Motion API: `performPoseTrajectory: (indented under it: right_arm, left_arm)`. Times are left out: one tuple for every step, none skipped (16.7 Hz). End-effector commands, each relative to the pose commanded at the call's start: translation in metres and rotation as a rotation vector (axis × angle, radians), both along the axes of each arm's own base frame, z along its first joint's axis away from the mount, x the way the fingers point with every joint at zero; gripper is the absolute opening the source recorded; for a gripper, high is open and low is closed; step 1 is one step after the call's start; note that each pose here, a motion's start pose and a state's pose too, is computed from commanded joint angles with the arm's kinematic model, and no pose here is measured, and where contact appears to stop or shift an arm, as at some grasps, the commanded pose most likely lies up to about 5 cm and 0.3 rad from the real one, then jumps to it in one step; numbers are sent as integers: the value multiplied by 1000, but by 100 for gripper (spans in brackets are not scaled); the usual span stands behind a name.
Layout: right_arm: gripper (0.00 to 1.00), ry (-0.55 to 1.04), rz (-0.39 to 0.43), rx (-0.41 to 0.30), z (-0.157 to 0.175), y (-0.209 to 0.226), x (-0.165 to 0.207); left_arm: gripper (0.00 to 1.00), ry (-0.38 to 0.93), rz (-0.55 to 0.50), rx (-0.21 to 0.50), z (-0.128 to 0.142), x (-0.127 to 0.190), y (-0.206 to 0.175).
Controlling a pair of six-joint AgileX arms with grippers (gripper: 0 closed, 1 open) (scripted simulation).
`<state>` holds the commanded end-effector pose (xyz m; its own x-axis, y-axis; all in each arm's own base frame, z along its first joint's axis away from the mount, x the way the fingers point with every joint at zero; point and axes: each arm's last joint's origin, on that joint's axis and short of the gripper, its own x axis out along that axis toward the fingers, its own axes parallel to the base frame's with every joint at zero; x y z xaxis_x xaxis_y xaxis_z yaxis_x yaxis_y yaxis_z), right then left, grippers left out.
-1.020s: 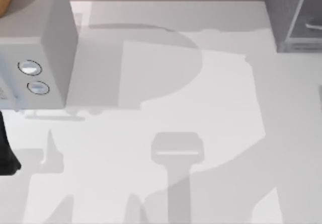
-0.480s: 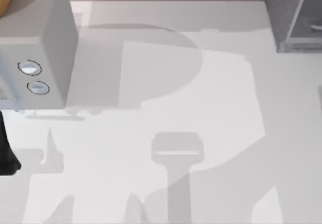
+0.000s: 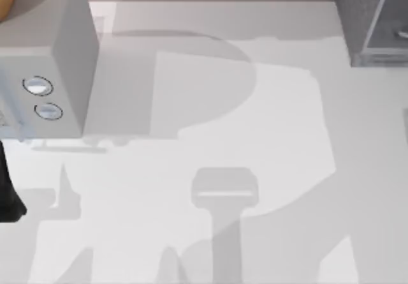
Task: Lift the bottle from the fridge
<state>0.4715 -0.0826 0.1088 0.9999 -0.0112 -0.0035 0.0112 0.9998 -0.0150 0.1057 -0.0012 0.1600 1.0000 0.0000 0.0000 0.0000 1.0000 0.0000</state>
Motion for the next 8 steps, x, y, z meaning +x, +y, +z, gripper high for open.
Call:
performPoseTrajectory:
  right_arm:
    - [0, 0, 0, 0, 0, 0, 0]
    - [0, 0, 0, 0, 0, 0, 0]
    - [0, 0, 0, 0, 0, 0, 0]
    - [0, 0, 0, 0, 0, 0, 0]
    - [0, 0, 0, 0, 0, 0, 0]
    - [0, 0, 0, 0, 0, 0, 0]
    - [0, 0, 0, 0, 0, 0, 0]
    - [0, 0, 0, 0, 0, 0, 0]
  left_arm:
    - [100, 0, 0, 0, 0, 0, 0]
    - [100, 0, 0, 0, 0, 0, 0]
    - [100, 0, 0, 0, 0, 0, 0]
    - [100, 0, 0, 0, 0, 0, 0]
    - [100, 0, 0, 0, 0, 0, 0]
    - [100, 0, 0, 0, 0, 0, 0]
    - [100, 0, 0, 0, 0, 0, 0]
    - [100, 0, 0, 0, 0, 0, 0]
